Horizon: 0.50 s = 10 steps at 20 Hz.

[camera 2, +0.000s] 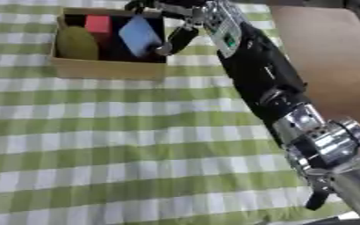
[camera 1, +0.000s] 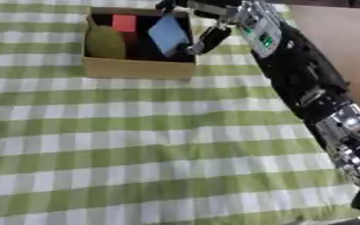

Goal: Pick up objects on the table and place them in the box.

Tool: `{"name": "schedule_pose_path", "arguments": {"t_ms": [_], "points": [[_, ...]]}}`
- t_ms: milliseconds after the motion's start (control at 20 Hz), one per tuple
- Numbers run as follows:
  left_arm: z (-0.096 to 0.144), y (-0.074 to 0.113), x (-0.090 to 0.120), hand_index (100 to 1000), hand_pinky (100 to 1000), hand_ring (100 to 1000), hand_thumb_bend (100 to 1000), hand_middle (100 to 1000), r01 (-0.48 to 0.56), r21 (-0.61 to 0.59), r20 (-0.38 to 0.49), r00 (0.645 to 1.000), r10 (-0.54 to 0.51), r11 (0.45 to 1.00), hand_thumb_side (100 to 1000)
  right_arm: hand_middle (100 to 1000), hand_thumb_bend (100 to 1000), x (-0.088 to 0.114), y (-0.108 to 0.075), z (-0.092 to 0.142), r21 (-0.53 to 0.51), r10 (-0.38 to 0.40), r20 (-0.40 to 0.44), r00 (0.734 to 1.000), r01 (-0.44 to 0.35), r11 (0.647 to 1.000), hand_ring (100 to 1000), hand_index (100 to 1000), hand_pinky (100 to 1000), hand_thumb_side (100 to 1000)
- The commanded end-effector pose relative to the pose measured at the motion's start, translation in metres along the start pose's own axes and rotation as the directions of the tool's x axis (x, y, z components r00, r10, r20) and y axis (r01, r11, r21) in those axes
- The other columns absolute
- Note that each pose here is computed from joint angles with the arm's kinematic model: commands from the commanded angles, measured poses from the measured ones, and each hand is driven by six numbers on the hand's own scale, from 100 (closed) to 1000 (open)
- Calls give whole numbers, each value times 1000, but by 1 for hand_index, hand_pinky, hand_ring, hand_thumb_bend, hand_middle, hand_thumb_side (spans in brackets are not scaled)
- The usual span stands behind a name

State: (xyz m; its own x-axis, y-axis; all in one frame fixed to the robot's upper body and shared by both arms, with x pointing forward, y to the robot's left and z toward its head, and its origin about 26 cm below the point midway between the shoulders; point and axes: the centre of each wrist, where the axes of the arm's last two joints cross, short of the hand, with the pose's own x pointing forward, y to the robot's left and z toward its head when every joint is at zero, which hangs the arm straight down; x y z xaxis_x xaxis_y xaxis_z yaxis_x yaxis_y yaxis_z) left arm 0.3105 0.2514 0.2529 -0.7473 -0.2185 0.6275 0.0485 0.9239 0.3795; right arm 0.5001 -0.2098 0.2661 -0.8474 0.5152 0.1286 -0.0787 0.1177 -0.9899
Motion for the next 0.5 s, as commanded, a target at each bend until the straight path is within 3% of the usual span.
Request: {"name": "schedule_pose_path", "arguments": {"t_ms": [50,350,500], "points": [[-2,1,6,791,688,794,100,705,3,-9,23,1000,-3,1000,582,721,100,12,-32,4,-62,11,57,998,-8,998,977,974,1000,100],[1,3,4,791,689,794,100,705,13,1,12,1000,-13,1000,580,686,100,50,-77,36,-233,-25,177,984,66,970,946,959,975,100],[3,3,3,791,690,795,100,706,14,6,4,1000,-14,1000,579,722,100,67,-86,41,-214,-31,201,979,75,974,965,973,979,100]]}}
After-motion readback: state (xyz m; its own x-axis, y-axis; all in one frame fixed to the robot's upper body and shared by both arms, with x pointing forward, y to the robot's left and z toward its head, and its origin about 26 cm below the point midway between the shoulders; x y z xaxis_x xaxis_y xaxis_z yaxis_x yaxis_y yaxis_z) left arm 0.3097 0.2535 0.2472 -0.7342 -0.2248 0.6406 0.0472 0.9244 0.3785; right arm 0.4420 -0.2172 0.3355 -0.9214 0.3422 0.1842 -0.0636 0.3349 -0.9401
